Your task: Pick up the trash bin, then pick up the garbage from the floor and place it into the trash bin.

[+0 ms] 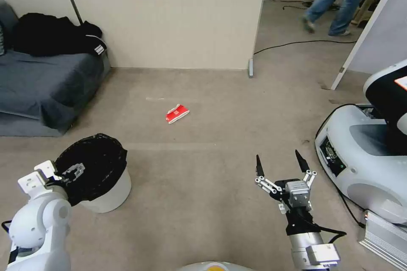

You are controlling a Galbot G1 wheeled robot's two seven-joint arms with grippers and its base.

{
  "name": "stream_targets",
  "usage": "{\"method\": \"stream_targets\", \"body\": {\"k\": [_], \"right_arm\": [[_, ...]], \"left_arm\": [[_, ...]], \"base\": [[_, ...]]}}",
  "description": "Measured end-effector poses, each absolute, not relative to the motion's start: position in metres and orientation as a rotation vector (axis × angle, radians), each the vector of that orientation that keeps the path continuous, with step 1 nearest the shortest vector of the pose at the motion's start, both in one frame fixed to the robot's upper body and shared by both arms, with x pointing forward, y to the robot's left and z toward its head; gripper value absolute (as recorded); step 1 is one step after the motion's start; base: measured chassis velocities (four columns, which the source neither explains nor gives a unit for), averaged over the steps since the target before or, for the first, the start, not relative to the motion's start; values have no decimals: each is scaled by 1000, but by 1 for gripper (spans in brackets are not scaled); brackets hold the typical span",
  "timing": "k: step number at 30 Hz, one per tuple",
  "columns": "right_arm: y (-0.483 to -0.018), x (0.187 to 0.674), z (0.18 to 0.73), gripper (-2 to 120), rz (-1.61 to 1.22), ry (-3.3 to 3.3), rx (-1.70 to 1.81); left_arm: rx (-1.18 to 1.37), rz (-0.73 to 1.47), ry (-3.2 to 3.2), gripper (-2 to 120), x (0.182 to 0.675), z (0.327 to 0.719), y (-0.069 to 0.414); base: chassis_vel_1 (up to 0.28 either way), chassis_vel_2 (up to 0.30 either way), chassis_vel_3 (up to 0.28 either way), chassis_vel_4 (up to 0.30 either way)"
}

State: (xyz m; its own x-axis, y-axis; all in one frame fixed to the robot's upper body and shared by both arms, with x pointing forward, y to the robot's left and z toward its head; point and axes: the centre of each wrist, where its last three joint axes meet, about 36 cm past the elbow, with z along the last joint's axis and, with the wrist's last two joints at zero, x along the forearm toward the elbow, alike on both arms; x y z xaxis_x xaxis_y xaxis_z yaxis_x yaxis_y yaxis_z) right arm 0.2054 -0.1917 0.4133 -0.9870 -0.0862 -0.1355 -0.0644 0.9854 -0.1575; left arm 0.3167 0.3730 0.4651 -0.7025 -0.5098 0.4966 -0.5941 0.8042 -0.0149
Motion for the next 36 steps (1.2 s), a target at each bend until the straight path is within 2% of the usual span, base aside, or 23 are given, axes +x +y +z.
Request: {"method": "stream_targets", "body": {"k": [14,20,30,33,36], "right_arm": [[-192,205,414,100,-233,2984,-113],[-192,205,414,100,-233,2983,-114],[-193,205,411,100,-240,2984,-118],[-193,205,411,100,-241,2984,-119],[-193,205,411,100,-242,2984,-121]], "left_arm": [[887,219,-2414,93,317,436,390],[909,224,-2365,93,327,420,407],[860,295,-2325,96,348,397,409],[841,320,-2315,93,353,391,407],[837,334,-2302,81,358,385,405]], "base": [[0,0,0,0],[0,0,0,0],[0,0,0,0],[0,0,0,0],[0,0,0,0]]}}
